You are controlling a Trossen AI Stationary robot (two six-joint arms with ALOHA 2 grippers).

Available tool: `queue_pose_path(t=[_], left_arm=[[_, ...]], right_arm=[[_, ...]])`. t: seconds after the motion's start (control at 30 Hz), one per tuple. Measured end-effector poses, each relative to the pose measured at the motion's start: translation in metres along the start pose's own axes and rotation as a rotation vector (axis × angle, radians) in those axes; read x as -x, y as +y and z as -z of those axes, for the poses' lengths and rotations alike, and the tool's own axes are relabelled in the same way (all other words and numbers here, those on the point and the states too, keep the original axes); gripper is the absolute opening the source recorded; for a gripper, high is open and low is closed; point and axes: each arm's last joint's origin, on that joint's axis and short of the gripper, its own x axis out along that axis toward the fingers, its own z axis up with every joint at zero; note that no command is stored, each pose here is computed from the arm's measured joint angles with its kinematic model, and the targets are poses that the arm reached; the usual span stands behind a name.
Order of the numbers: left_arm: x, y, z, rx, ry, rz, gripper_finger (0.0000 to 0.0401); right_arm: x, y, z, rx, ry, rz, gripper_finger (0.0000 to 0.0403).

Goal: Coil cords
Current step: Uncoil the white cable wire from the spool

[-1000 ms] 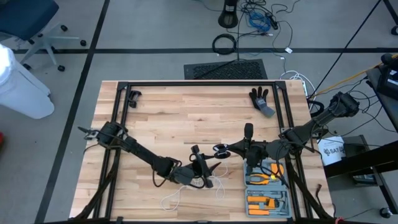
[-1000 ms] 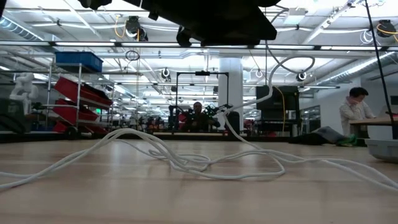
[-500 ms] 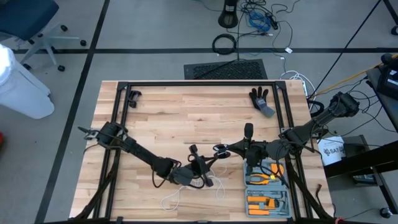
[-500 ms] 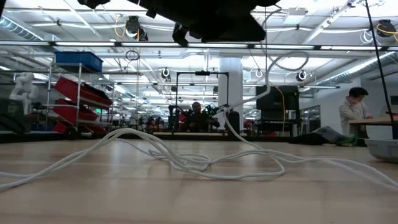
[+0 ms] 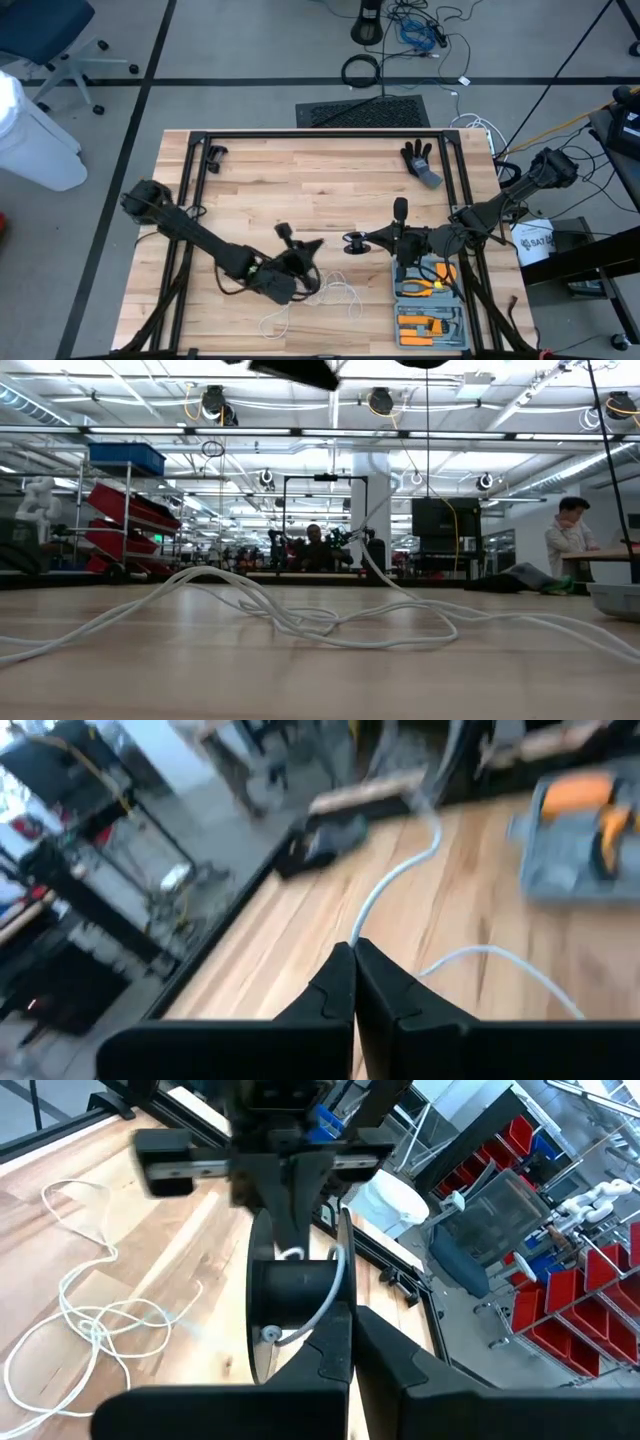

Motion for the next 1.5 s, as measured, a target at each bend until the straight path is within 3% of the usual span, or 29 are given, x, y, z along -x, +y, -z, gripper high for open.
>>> queue_pose_path(t=[0.17,0.37,0.6,0.73,0.93,1.1,1.33,1.5], left_arm=[[0.024,0.028,0.004,0.071,0.084,-0.041,0.0001],[0.053,0.043,-0.007,0.131,0.053,0.008,0.0],[0.068,0.043,-0.035,0.253,-0.099,0.077,0.0],[0.07,0.037,-0.057,0.295,-0.239,0.174,0.0],[0.049,0.013,-0.062,0.28,-0.381,0.277,0.0],[0.012,-0.01,-0.049,0.304,-0.419,0.385,0.0],[-0.023,-0.038,-0.013,0.234,-0.267,0.395,0.0],[-0.029,-0.04,0.006,0.149,-0.124,0.299,0.0]], right_arm=[[0.0,0.001,0.0,0.003,0.0,-0.006,0.0],[-0.002,-0.002,0.002,-0.022,0.018,0.007,0.0],[-0.007,-0.01,0.005,-0.116,0.036,0.048,0.0],[-0.01,-0.013,0.007,-0.154,0.044,0.064,0.0],[-0.027,-0.017,0.002,-0.238,-0.022,0.137,0.0],[-0.044,-0.015,0.0,-0.238,-0.071,0.185,0.0],[-0.043,-0.015,-0.007,-0.189,-0.13,0.23,0.0],[-0.028,-0.018,-0.016,-0.179,-0.175,0.22,0.0]])
